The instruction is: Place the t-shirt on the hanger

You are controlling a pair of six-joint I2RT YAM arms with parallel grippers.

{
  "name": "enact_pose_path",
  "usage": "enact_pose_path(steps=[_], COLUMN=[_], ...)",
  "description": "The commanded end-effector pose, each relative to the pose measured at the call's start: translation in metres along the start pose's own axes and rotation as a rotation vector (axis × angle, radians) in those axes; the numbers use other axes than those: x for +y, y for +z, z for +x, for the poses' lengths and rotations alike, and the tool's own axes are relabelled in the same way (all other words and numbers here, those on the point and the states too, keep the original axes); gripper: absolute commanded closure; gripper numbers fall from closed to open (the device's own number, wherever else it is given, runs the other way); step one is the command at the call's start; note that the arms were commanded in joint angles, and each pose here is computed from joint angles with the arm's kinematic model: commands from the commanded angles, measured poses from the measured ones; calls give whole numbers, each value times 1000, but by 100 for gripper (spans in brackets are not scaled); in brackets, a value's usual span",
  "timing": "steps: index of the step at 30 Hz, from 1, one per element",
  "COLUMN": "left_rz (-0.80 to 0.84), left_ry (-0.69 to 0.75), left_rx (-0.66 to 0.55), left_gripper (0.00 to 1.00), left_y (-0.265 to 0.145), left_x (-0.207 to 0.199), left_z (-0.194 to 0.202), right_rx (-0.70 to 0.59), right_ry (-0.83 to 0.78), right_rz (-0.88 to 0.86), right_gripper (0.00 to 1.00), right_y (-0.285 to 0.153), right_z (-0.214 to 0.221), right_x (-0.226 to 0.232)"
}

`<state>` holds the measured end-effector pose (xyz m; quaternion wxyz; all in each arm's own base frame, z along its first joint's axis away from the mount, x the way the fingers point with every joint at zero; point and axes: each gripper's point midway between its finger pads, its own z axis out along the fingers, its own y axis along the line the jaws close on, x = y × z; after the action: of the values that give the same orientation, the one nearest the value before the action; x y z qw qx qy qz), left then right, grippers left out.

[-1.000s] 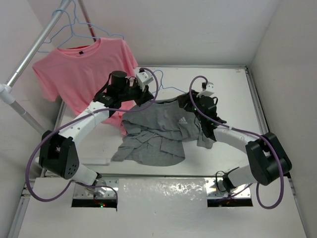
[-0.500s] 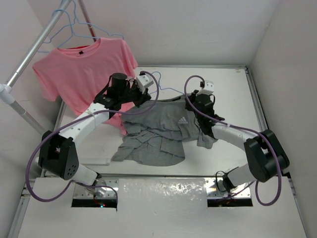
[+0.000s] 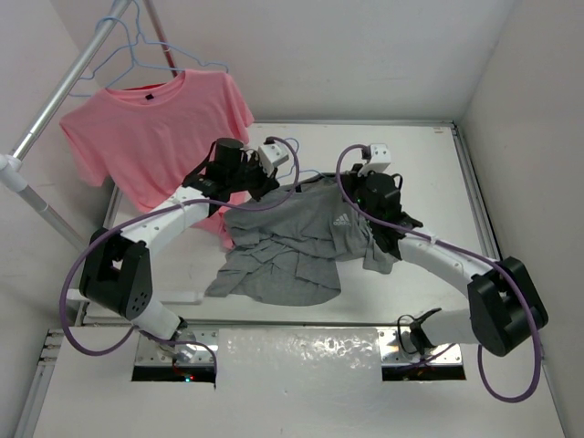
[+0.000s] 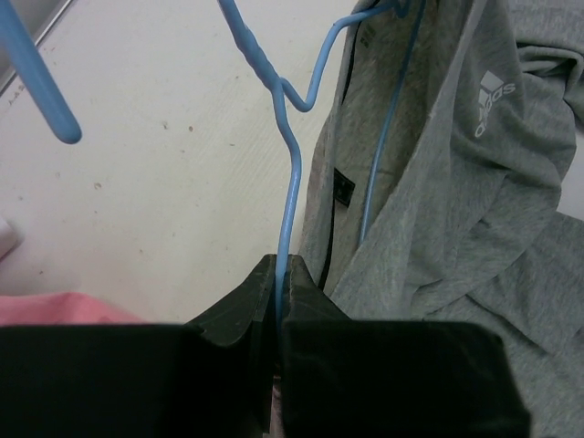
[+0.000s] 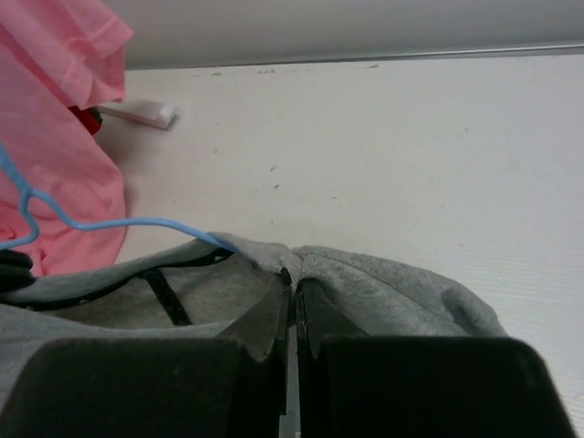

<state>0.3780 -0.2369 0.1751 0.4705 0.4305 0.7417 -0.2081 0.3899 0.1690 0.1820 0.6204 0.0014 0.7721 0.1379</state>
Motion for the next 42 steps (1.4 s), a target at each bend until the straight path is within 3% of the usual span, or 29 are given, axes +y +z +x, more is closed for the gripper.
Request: enact_pose_path(steps=[1,2,3,4,6,10,12,16,18,23,26,29,33,37,42], left_rz=[-18,-12,-7,3,17,94,130,244,276,324,348,366,378,336,290], left_ry=[36,40,41,47,68,128,174,270,295,316,313,295,285,275,302], left_rx=[-110,-127,-134,-152,-165,-194,-208,-247,-243,-276,-300,-318,-323,-312,-273], left_gripper=[100,100,100,100,100,100,100,100,100,100,100,100,100,100,100], left_y=[-7,-8,-10,-13,-20,-34,-43,-60,-68,-89,-96,-98,-99,-98,-90], left_x=[3,3,1,-1,-4,-23,-33,-56,-62,-75,-80,-83,-86,-79,-71], left_z=[-40,-46,-49,-56,-61,-69,-71,-80,-80,-93,-103,-109,-109,-109,-92], right_rx=[-23,-1,14,36,79,3,-27,90,111,204,225,253,244,272,193], right_ry=[11,5,-5,-45,-131,-297,-406,-634,-714,-686,-662,-620,-549,-549,-616], right_rz=[-79,-118,-143,-178,-268,-272,-284,-362,-380,-724,-900,-965,-947,-982,-612], right_gripper=[100,97,85,58,36,16,18,34,34,20,20,24,35,33,24], right_y=[4,5,5,4,-7,-40,-54,-68,-67,-91,-107,-111,-99,-102,-80], right_z=[-14,-9,-6,-3,1,-37,-58,-55,-56,-49,-47,-35,-20,-16,-59], right_x=[18,25,29,34,44,36,35,32,22,36,58,65,66,69,29])
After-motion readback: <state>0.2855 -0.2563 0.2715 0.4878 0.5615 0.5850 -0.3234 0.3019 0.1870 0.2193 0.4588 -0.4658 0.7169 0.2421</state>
